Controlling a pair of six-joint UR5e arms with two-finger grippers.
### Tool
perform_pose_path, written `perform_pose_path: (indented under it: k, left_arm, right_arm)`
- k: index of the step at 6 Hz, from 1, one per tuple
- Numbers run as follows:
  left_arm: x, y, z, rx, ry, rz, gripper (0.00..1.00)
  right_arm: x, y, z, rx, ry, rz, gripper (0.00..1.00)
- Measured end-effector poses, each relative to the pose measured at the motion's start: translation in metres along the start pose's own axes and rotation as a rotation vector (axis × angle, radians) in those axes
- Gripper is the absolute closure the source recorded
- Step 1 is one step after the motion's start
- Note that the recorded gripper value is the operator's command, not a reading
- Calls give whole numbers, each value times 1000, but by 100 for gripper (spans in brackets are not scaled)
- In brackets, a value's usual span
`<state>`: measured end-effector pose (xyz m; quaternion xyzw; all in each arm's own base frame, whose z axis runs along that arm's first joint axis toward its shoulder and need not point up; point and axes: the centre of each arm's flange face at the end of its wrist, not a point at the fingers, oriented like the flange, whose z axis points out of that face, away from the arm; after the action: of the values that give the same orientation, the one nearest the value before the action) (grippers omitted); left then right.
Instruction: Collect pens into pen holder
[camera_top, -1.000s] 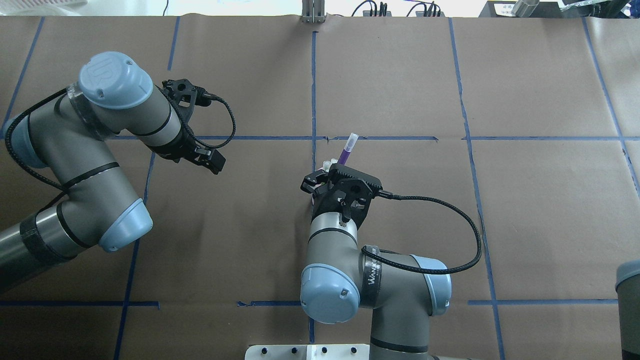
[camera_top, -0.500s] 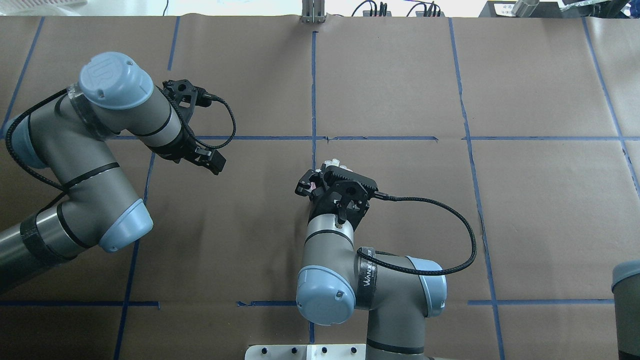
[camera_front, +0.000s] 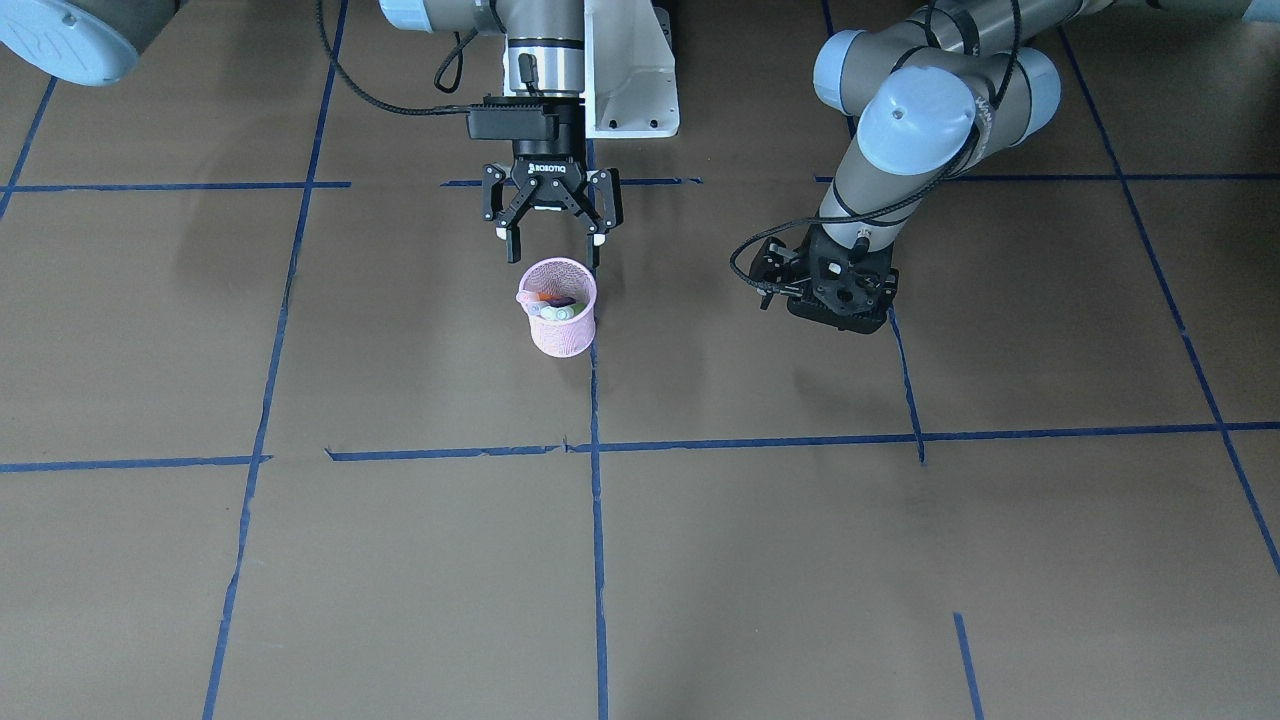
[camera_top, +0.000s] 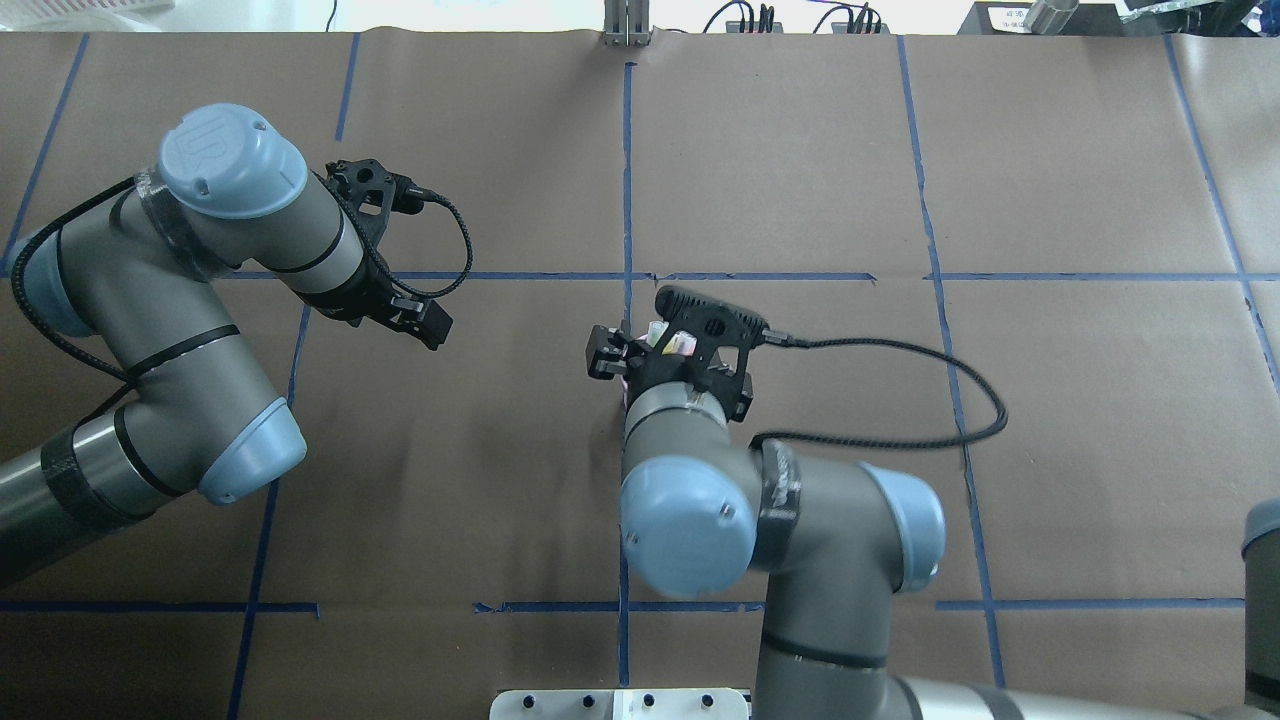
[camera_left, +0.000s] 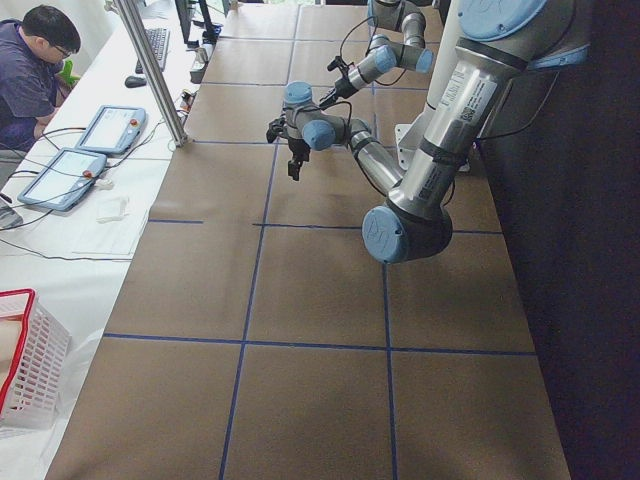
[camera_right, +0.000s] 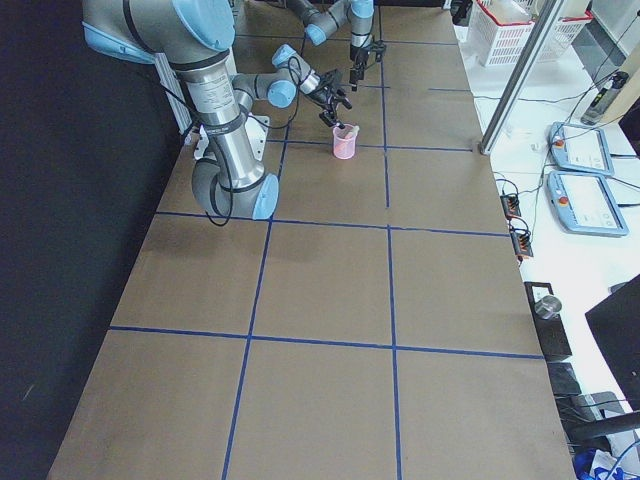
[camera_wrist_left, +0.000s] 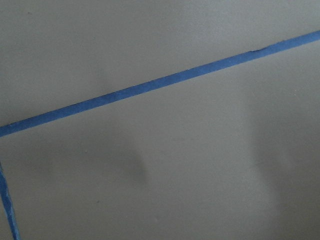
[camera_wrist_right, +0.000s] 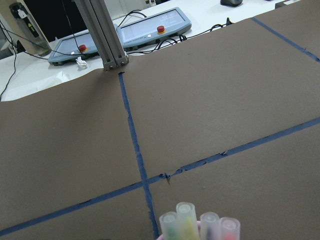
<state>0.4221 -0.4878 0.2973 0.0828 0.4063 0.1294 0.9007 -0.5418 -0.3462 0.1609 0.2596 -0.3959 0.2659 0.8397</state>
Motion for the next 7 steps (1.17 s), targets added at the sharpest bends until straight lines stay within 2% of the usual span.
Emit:
perform_pose_path:
  k: [2, 3, 4, 5, 6, 7]
  left_arm:
    - [0, 0, -2, 3, 1, -13, 0]
    - [-2, 0, -6, 9, 3, -22, 0]
    - [-9, -1, -13, 20, 0, -36, 0]
    - [-27, -9, -23, 41, -12, -72, 0]
    - [-57, -20, -38, 59, -21, -121, 0]
    - [-99, -30, -60, 50, -23, -118, 0]
  right_arm:
    - [19, -63, 10, -263, 39, -100, 0]
    - [38, -99, 19, -405, 78, -179, 0]
    - [64, -134, 30, -518, 91, -256, 0]
    - [98, -171, 40, -597, 80, -319, 0]
    - [140, -206, 51, -633, 75, -385, 0]
    - [199, -242, 65, -654, 83, -475, 0]
